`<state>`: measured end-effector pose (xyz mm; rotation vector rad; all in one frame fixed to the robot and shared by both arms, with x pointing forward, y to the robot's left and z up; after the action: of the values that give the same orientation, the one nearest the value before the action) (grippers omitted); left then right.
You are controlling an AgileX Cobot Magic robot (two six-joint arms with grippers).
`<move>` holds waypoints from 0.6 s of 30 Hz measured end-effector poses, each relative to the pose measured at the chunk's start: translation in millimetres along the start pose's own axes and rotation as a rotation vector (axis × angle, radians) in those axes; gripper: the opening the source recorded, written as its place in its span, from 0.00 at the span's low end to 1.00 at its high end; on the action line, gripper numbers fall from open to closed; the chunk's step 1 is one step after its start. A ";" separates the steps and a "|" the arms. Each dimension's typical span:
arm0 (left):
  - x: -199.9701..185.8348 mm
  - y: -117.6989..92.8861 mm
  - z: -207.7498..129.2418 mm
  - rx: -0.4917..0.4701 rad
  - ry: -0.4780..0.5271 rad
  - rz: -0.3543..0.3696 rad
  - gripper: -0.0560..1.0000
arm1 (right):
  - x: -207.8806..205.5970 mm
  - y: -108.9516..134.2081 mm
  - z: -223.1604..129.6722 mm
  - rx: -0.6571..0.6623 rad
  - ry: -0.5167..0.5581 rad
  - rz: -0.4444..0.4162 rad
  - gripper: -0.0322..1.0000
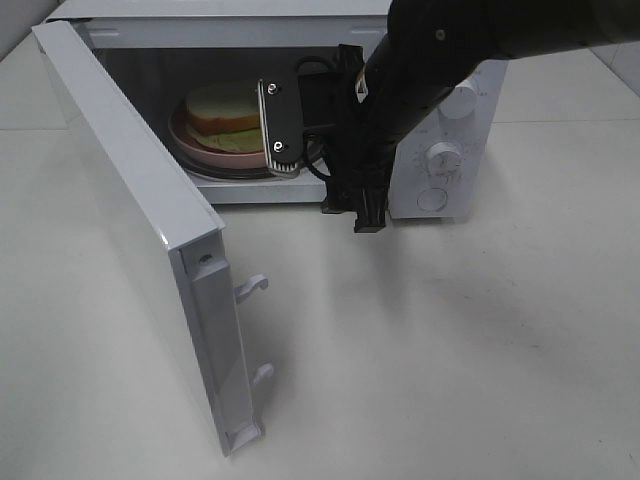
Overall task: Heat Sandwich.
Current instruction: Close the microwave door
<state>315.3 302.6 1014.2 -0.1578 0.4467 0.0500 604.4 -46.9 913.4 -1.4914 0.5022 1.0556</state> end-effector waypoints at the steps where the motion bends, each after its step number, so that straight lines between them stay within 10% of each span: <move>1: 0.0 0.0 0.0 0.000 0.000 0.000 0.97 | -1.5 3.0 -1.0 0.000 0.000 0.002 0.77; 18: 0.0 0.0 0.0 0.000 0.000 0.000 0.97 | -56.4 42.7 -18.2 0.084 -0.012 -0.020 0.77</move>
<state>315.3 302.6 1014.2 -0.1578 0.4467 0.0500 548.0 -88.0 935.0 -1.4130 0.5161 1.0157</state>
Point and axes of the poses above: a point on each arm's last joint axis where the gripper is mounted, x pointing out along that axis toward the gripper, y along the wrist's bending axis when the last joint is at zero, z = x × y, the point moved 9 cm from there along x, pointing out along that axis toward the gripper, and after that the axes turned 9 degrees about -x, right-handed, at the moved point
